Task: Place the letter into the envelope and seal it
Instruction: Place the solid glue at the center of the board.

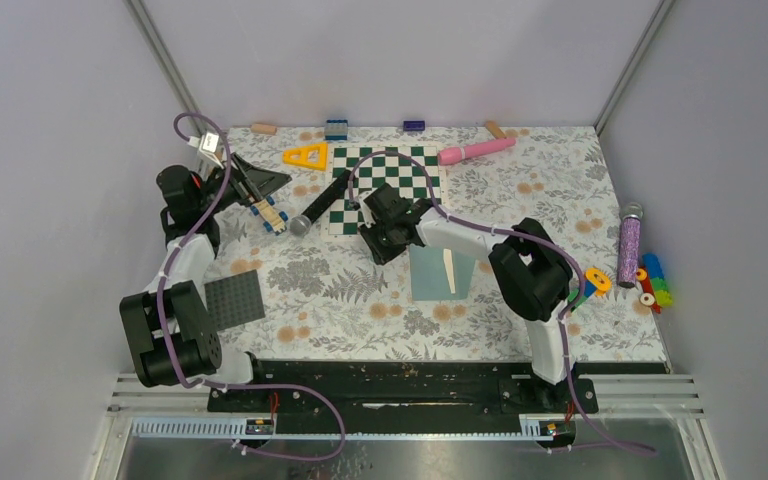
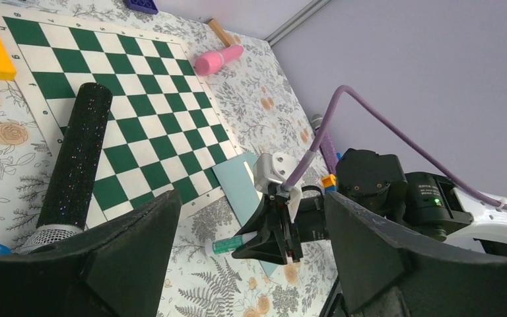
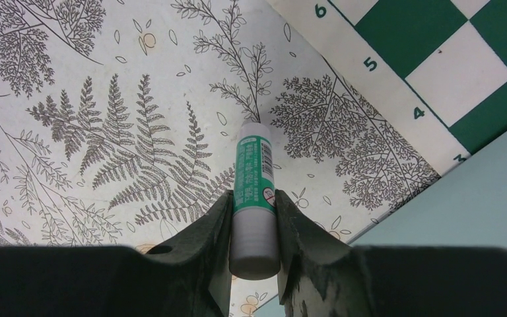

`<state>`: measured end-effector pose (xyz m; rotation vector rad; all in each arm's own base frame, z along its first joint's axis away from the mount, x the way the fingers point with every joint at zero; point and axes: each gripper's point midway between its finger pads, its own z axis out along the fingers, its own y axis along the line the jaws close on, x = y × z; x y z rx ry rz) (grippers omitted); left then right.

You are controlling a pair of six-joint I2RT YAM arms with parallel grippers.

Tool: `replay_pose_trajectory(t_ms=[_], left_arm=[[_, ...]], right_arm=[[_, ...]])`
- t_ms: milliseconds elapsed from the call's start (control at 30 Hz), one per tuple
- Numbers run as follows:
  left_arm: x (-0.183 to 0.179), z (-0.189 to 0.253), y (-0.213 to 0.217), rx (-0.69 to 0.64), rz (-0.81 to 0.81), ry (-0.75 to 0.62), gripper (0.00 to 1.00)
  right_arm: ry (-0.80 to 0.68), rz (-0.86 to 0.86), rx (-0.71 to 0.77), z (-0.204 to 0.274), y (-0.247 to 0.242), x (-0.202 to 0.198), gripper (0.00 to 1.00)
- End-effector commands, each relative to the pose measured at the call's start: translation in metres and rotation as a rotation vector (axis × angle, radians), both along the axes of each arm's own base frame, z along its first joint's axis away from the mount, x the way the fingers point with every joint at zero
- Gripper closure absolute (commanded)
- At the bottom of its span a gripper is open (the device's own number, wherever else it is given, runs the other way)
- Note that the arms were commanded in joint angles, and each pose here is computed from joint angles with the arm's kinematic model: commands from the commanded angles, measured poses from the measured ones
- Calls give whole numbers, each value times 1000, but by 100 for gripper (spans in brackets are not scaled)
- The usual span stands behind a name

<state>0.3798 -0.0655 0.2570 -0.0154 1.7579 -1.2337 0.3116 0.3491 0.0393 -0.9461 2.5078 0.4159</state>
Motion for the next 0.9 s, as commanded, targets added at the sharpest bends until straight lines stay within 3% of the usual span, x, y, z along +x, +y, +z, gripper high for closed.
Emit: replay_pose_trajectory(t_ms=[0,300,567,867], left_arm=[[-7,17,1,3,-22,-86,19],[-11,26,3,-26,-26,-102,19],[-12,32,5,-58,-35,-116,19],[-11,31,5,-75,-40,-111,19]], right_arm=[[10,11,-49,-10,-9,-11,76],[33,49,-78,-13,-17,-26,68],[33,97,-99,-12,-27,-35,54],[119,125,-125,-5,-6,-27,51]])
